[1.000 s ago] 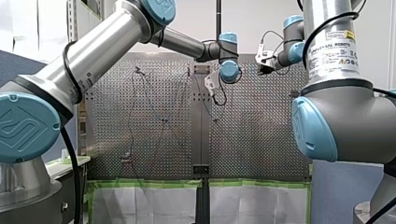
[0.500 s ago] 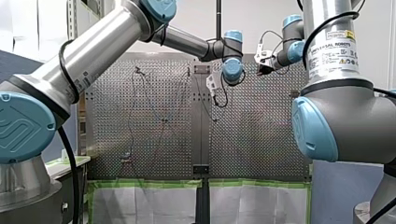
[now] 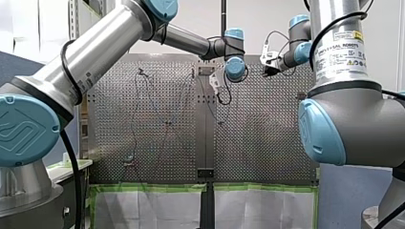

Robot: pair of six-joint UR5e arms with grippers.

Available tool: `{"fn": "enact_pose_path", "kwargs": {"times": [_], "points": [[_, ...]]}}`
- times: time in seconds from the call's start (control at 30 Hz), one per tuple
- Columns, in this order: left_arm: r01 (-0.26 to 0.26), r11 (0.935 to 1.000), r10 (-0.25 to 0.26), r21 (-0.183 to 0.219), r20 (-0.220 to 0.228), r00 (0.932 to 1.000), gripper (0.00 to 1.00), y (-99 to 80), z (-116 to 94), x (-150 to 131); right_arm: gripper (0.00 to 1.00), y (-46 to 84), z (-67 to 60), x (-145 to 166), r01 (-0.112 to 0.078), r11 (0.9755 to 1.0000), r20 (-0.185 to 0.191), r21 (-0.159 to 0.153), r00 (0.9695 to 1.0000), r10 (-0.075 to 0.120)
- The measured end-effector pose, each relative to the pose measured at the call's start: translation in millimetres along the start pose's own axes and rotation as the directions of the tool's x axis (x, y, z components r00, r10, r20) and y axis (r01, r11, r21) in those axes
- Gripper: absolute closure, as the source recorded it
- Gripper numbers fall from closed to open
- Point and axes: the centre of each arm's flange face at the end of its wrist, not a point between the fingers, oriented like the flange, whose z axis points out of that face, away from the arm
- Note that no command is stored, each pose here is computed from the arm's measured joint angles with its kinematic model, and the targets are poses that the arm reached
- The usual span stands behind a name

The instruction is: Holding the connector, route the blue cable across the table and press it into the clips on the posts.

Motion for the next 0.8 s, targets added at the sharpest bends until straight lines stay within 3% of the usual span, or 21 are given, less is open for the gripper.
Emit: {"fn": "enact_pose_path", "kwargs": {"times": [0.27, 0.47, 0.8], "points": [[0.036, 0.9991, -0.036, 0.021, 0.040, 0.9985, 0.98, 22.2, 31, -11, 1.00, 3.6, 3.1, 12, -0.001, 1.0000, -0.022, 0.000, 0.9997, 0.001], [0.037, 0.9984, -0.038, 0.044, 0.037, 0.9986, 0.98, 32.4, 44, -7, 1.00, 9.8, 9.8, 8, -0.007, 1.0000, -0.018, 0.000, 0.9998, 0.007], [0.029, 0.9957, -0.029, 0.088, 0.005, 0.9996, 0.98, 29.5, 43, -1, 1.00, 12.3, 15.1, 9, 0.000, 0.9999, -0.030, 0.013, 0.9995, 0.000]]}}
